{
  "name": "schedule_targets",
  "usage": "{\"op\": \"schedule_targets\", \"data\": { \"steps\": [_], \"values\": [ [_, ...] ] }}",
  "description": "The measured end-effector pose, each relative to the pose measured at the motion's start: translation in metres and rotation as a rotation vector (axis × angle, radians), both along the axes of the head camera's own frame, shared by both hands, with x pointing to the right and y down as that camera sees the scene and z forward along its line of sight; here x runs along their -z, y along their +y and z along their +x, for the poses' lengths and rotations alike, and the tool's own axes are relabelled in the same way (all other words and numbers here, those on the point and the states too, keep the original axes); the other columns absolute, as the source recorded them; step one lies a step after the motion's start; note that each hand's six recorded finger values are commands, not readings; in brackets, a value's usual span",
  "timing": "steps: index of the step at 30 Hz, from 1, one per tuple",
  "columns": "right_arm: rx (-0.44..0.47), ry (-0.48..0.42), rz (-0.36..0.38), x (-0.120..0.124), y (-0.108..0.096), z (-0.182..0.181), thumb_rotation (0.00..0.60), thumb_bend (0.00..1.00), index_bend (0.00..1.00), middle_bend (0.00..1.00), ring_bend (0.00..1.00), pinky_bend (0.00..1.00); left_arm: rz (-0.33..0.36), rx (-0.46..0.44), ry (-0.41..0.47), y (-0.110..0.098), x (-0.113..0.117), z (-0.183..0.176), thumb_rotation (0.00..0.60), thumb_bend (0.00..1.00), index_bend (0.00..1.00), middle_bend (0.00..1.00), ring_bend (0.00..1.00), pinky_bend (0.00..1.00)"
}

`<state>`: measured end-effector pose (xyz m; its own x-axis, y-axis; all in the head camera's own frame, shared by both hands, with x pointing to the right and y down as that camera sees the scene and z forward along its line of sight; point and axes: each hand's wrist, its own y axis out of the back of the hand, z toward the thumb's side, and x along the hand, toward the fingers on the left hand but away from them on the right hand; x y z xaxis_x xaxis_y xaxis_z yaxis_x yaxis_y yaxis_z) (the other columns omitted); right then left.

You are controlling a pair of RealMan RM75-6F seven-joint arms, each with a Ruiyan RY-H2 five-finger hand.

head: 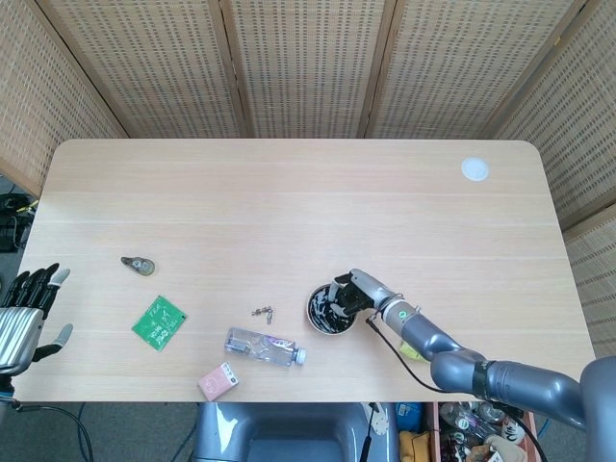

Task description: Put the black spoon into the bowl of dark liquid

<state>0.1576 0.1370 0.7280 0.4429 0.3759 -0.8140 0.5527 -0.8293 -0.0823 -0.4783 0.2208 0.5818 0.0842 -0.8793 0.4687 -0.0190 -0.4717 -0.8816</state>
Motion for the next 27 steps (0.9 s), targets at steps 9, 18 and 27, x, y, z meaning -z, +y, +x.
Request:
{"op": "schedule_targets", "data": {
  "steps": [9,18,27],
  "values": [
    [0.017,-0.023,-0.019,-0.002,0.009,-0.013,0.600,0.70,0.74,0.88,0.88,1.00,-0.003,0.009,-0.003,0.001,-0.001,-0.004,0.600,0.37,0.00,0.00,0.00,0.00],
    [0.019,-0.019,0.006,-0.006,0.000,-0.021,0.600,0.70,0.74,0.88,0.88,1.00,-0.005,0.020,-0.006,0.004,-0.001,-0.009,0.600,0.37,0.00,0.00,0.00,0.00],
    [0.006,0.004,0.021,-0.002,-0.004,-0.008,0.600,0.70,0.74,0.88,0.88,1.00,-0.002,0.012,0.002,0.003,-0.001,-0.006,0.600,0.37,0.00,0.00,0.00,0.00]
  ]
}}
